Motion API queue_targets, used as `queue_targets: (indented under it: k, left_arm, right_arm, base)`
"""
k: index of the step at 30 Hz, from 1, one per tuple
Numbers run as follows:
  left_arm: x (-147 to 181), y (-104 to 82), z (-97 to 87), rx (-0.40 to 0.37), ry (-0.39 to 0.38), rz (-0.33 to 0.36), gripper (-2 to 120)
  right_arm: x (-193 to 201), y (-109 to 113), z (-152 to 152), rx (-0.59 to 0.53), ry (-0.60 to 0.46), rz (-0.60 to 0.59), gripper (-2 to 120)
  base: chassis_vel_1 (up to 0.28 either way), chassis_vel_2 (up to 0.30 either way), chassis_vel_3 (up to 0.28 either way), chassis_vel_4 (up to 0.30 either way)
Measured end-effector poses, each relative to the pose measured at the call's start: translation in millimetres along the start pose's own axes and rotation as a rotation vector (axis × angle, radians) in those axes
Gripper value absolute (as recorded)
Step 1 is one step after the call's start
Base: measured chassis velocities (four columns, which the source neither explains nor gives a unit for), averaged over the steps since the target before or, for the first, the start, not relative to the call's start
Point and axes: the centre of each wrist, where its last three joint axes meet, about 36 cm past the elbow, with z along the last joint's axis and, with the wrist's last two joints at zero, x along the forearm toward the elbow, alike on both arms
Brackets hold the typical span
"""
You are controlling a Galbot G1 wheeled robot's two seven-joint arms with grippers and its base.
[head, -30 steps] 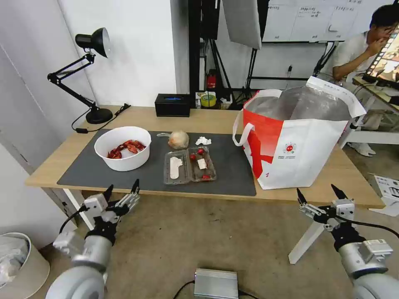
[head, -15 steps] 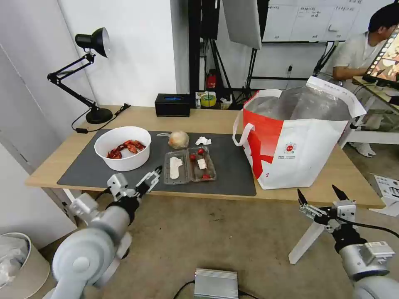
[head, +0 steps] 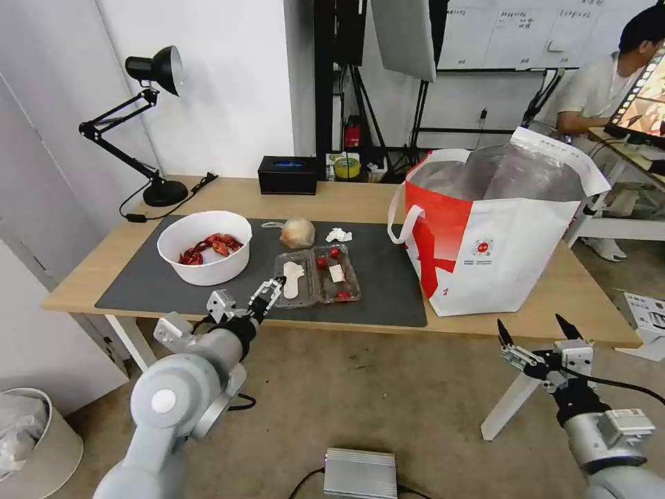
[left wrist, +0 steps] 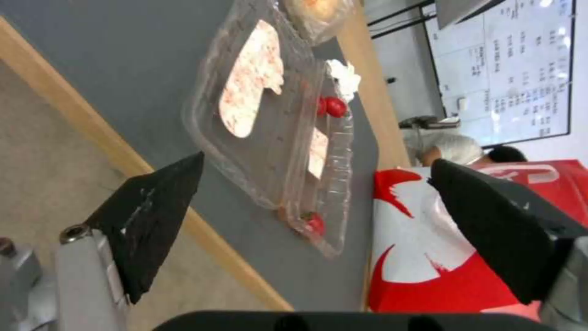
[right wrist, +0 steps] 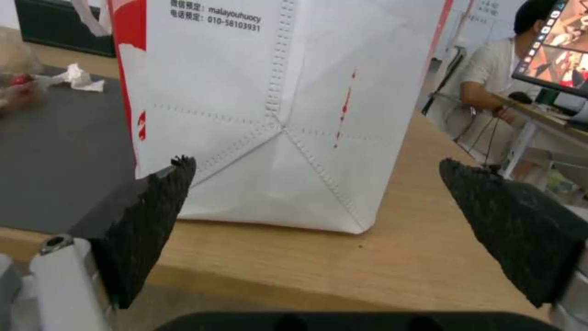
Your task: Pick up the trash from the table and place it into the takeout bag.
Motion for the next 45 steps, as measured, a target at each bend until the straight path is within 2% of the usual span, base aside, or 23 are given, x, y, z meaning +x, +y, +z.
queue_targets:
  k: [9, 17, 34, 45]
  left_arm:
    - [-9, -3.8, 11.7, 0.06, 0.028, 0.013, 100]
    - [-19, -8.0, 21.3, 0.08, 0.067, 0.04, 100]
    - [-50, -6.0, 30.6, 0.066, 0.122, 0.047, 100]
    - [-65, 2.7, 34.1, 0.033, 0.115, 0.024, 100]
  right_arm:
    - [3, 1, 2, -0.006, 0.008, 0.012, 100]
    - [6, 2, 4, -0.008, 0.016, 0.027, 100]
    - [10, 1, 6, -0.004, 0.02, 0.054, 100]
    - [11, 0, 12, -0.005, 0.034, 0.065, 100]
  base:
    - [0.0, 0.0, 0.0, 0.0]
    - [0.0, 0.0, 0.0, 0.0]
    - [0.0, 0.0, 0.0, 0.0]
    - [0.0, 0.0, 0.0, 0.0]
